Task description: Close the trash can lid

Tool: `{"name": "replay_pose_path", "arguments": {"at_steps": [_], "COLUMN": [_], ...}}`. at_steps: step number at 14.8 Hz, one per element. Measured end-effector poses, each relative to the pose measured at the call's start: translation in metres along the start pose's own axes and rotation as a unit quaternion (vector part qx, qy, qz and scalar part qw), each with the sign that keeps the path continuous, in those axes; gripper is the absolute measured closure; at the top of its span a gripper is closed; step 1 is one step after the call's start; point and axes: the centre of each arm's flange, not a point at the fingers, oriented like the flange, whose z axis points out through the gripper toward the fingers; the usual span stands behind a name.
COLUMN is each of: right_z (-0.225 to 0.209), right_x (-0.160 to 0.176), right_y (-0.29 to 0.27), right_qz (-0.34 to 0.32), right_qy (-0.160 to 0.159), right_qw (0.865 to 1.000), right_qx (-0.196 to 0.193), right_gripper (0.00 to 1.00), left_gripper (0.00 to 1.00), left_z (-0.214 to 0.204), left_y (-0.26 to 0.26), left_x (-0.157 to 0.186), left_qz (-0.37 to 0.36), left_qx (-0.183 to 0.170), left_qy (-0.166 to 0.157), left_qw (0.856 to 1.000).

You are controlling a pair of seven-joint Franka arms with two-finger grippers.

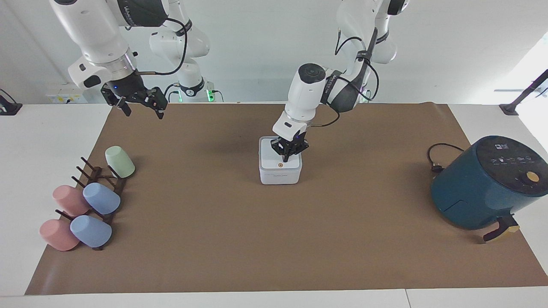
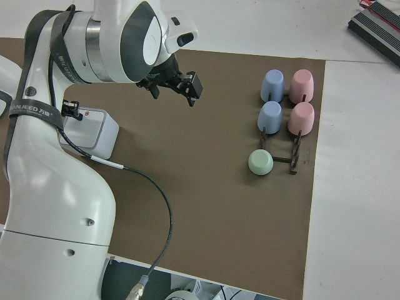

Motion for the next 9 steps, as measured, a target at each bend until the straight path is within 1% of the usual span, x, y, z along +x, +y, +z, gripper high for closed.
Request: {"name": "replay_pose_path", "arguments": {"at_steps": [3, 6, 9], "right_z": [0.000, 0.000, 0.000], "right_x": [0.000, 0.000, 0.000], "right_y": [0.000, 0.000, 0.000], "right_qz": [0.000, 0.000, 0.000], "right_qy": [0.000, 0.000, 0.000], "right_qw": [1.000, 1.000, 1.000], "right_qx": [0.000, 0.000, 0.000], "right_gripper": [0.00, 0.00, 0.00], "left_gripper": [0.99, 0.99, 0.99], "left_z": [-0.015, -0.044, -0.070], "left_y": [0.003, 0.003, -0.012], "left_x": [0.005, 0.016, 0.026], "left_qz": [-0.001, -0.006, -0.014], "left_qx": [0.007, 0.011, 0.016], "left_qy": [-0.009, -0.013, -0.016], "left_qw": [1.000, 1.000, 1.000]}}
